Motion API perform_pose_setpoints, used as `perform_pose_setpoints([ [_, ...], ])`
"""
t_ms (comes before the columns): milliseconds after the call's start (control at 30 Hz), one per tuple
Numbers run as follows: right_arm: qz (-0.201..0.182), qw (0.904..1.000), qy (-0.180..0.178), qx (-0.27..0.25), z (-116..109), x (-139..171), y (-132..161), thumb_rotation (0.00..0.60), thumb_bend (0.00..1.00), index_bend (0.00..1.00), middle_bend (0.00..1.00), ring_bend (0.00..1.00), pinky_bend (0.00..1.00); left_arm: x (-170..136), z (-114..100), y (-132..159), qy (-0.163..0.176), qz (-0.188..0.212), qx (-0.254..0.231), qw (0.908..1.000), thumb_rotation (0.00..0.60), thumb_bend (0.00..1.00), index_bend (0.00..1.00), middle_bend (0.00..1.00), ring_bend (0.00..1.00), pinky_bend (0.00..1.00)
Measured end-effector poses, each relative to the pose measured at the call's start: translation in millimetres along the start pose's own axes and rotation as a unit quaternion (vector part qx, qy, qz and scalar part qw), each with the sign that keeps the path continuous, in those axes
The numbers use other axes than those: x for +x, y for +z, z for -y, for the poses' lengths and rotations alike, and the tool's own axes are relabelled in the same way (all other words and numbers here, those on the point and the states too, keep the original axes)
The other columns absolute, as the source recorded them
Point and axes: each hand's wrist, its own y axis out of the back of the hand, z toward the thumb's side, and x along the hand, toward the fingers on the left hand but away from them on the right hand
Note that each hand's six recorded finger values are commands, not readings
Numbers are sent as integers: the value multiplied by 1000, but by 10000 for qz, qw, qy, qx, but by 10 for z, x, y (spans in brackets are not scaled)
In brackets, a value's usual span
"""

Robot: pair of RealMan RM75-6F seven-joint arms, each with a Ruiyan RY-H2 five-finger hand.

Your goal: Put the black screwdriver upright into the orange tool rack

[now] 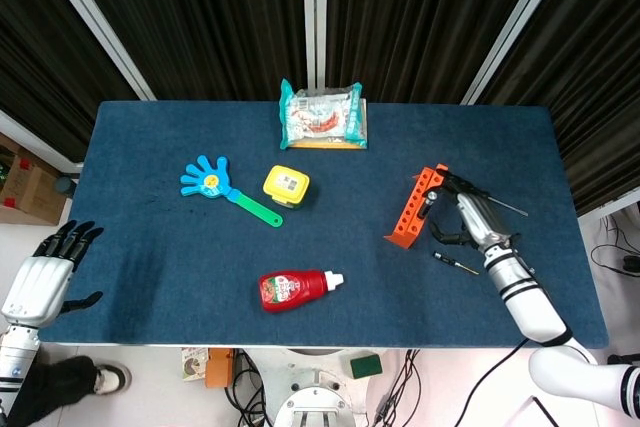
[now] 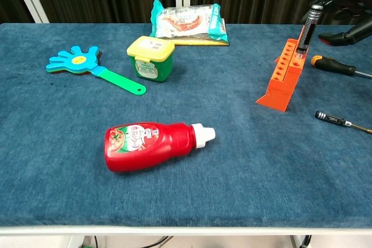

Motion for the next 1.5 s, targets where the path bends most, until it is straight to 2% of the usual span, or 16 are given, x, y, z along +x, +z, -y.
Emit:
perform_pose_setpoints([
  [367, -50, 10000, 77, 22, 74, 26, 17, 600, 422, 318, 0, 0, 0, -5, -2, 2, 11, -5, 4, 10000, 600, 0, 135, 93, 33, 205],
  [533, -64, 10000, -2, -10, 51, 27, 23, 600, 422, 309, 0, 0, 0, -3, -4, -2, 9, -12, -1, 10000, 600, 0, 135, 93, 33, 205],
  [700, -149, 9996, -244, -29, -39, 61, 33, 600, 411, 163, 0, 0, 0, -7, -9, -5, 18, -10, -7, 10000, 600, 0, 135, 93, 33, 205],
  [800, -181, 9988, -457, 17, -113, 123, 2, 600, 402, 130, 0, 0, 0, -11, -12, -4, 28, -5, -8, 10000, 600, 0, 135, 93, 33, 205],
  [867, -143, 9976, -657, 156, -186, 186, -56, 600, 401, 150, 0, 0, 0, -13, -11, -3, 26, -5, -8, 10000, 600, 0, 135, 93, 33, 205],
  [967, 37, 9945, -899, 534, -275, 285, -170, 600, 400, 305, 0, 0, 0, -16, -11, 6, 26, 8, -5, 10000, 600, 0, 135, 93, 33, 205],
  [1033, 199, 9910, -1027, 840, -319, 356, -251, 600, 399, 374, 0, 0, 0, -18, -8, 13, 23, 20, 1, 10000, 600, 0, 135, 93, 33, 205],
  [1133, 543, 9822, -1152, 1378, -359, 501, -411, 600, 400, 414, 0, 0, 0, -21, -1, 26, 12, 38, 16, 10000, 600, 0, 135, 93, 33, 205],
  [1200, 780, 9771, -1096, 1648, -317, 612, -540, 600, 399, 421, 0, 0, 0, -27, 2, 35, 10, 49, 28, 10000, 600, 0, 135, 93, 33, 205],
  [1267, 910, 9759, -1004, 1713, -249, 676, -634, 600, 392, 422, 0, 0, 0, -38, -2, 48, 25, 71, 29, 10000, 600, 0, 135, 93, 33, 205],
  [1500, 1183, 9801, -642, 1462, 112, 692, -977, 600, 381, 415, 0, 0, 0, -59, 21, 65, -18, 123, 49, 9999, 600, 0, 135, 93, 33, 205],
])
